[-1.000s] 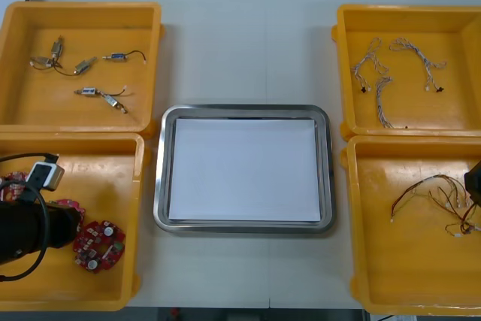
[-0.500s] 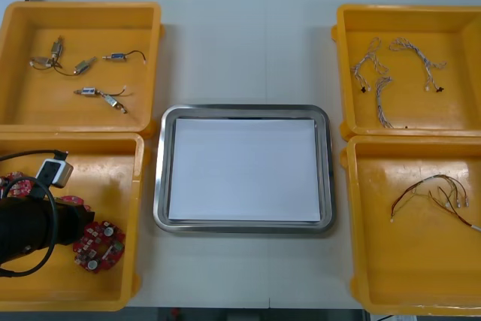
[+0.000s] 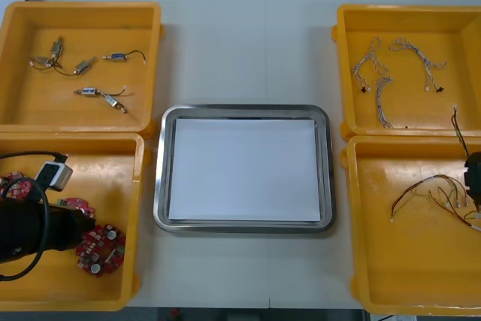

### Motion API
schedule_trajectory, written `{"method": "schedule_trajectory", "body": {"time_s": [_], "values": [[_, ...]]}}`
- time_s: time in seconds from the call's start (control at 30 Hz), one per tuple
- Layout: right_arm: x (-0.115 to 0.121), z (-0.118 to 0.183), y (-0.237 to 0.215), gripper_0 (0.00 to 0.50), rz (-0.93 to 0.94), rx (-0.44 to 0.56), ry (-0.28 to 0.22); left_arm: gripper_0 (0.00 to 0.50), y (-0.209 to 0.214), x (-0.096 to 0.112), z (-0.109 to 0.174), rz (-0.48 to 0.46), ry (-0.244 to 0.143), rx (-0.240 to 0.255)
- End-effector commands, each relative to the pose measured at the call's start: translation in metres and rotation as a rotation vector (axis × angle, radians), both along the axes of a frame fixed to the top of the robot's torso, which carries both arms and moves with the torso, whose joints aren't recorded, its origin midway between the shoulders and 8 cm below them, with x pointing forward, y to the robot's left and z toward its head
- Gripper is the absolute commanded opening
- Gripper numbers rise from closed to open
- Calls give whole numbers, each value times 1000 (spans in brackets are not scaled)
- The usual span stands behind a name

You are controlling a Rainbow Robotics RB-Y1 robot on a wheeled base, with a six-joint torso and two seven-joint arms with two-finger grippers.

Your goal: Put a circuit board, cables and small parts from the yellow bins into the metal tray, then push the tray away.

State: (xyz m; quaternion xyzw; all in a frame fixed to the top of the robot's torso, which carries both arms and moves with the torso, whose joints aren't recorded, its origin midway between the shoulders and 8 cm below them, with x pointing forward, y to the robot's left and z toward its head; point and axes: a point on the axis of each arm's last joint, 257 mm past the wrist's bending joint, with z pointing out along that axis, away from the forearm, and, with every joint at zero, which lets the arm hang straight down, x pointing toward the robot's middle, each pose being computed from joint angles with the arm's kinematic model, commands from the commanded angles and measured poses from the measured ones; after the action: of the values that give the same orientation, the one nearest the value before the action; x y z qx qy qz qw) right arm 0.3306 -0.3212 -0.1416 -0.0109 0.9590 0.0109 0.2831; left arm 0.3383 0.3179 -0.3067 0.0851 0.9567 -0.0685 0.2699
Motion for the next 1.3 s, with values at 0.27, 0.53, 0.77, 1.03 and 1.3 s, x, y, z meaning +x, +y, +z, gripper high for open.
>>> {"method": "schedule_trajectory", "body": {"time_s": [0.27, 0.53, 0.77, 1.03, 1.3], "values": [[10, 27, 13, 0, 199, -175, -41, 483, 27, 17, 55, 0, 3, 67], [11, 30, 31, 0, 290, -157, -30, 461, 42, 23, 73, 76, 41, 85], [6, 27, 39, 0, 353, -166, -13, 461, 57, 32, 74, 121, 85, 79], [1, 25, 45, 0, 402, -169, -1, 460, 72, 37, 85, 186, 111, 77], [-3, 21, 44, 0, 406, -169, 19, 460, 85, 40, 79, 229, 125, 95]]}}
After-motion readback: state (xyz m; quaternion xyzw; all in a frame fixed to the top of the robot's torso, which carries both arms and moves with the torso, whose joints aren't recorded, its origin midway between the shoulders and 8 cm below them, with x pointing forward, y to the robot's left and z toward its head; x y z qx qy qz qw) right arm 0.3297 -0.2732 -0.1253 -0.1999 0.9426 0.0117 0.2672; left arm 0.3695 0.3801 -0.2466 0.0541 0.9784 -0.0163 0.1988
